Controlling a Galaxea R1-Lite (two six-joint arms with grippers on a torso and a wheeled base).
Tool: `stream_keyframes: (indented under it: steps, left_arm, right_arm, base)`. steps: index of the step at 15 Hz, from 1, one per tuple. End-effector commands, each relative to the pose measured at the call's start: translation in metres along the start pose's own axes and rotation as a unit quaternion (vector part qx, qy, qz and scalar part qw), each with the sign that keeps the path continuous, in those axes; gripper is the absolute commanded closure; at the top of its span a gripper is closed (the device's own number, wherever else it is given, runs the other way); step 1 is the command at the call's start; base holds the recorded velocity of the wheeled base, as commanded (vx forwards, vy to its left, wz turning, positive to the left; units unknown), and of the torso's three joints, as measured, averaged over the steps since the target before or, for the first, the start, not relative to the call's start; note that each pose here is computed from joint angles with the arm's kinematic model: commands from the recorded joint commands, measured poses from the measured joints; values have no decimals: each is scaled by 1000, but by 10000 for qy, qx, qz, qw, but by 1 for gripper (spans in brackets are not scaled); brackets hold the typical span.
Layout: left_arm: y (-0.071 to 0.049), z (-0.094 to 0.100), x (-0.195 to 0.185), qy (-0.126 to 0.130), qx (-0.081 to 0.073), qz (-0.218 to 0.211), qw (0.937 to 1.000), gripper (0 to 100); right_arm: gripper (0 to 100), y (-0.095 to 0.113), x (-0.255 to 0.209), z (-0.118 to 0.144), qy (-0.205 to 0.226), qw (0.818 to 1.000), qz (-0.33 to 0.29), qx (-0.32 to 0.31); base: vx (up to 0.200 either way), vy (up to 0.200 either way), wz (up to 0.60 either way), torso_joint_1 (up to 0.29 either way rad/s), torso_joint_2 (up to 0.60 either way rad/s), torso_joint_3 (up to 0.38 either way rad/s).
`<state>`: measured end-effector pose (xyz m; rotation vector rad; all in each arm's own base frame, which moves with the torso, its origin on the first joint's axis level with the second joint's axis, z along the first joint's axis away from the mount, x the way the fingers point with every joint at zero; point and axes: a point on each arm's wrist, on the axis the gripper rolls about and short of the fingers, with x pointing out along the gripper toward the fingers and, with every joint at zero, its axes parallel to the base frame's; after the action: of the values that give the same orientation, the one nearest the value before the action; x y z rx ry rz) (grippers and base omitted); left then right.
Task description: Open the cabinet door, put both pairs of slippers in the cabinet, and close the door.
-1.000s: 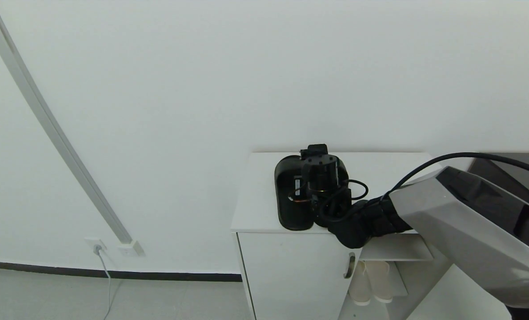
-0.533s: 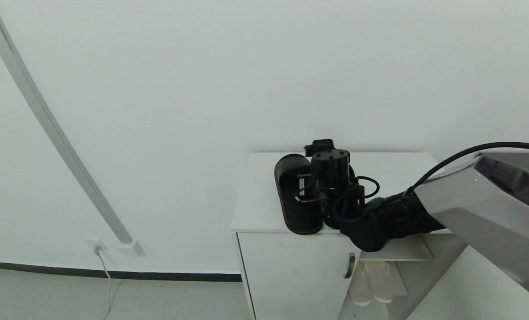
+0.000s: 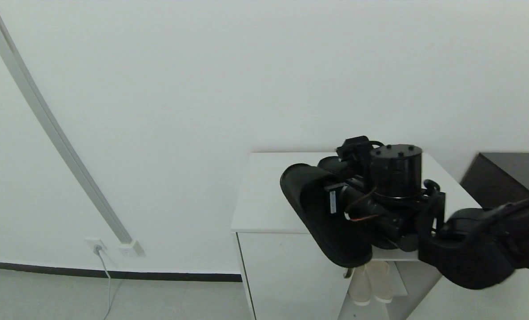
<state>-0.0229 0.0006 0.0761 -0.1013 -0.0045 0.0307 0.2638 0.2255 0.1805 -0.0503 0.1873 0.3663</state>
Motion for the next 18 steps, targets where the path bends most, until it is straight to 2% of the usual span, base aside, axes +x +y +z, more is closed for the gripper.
stream_keyframes:
  steps: [1,4,9,15,18]
  left_arm:
    - [0,0,0,6,0,8,10000,100]
    - [0,0,0,-1,0,7,10000,100]
    - [0,0,0,6,-7,15,10000,100]
    - [0,0,0,6,-7,8,10000,100]
    - [0,0,0,6,-7,8,10000,100]
  right_arm:
    - [100,-22,-76,9,-207,9972,712,-87]
    - [100,-31,-103,-1,-6,9948,1002,-171]
    - [100,-30,-102,-13,282,9942,1004,-246]
    - [100,-30,-100,-15,319,9944,980,-247]
    - [100,-30,-100,-16,334,9943,979,-251]
  base:
    - [0,0,0,0,0,0]
    - [0,0,0,0,0,0]
    - [0,0,0,0,0,0]
    - [0,0,0,0,0,0]
    - [-200,0,0,12,6,2]
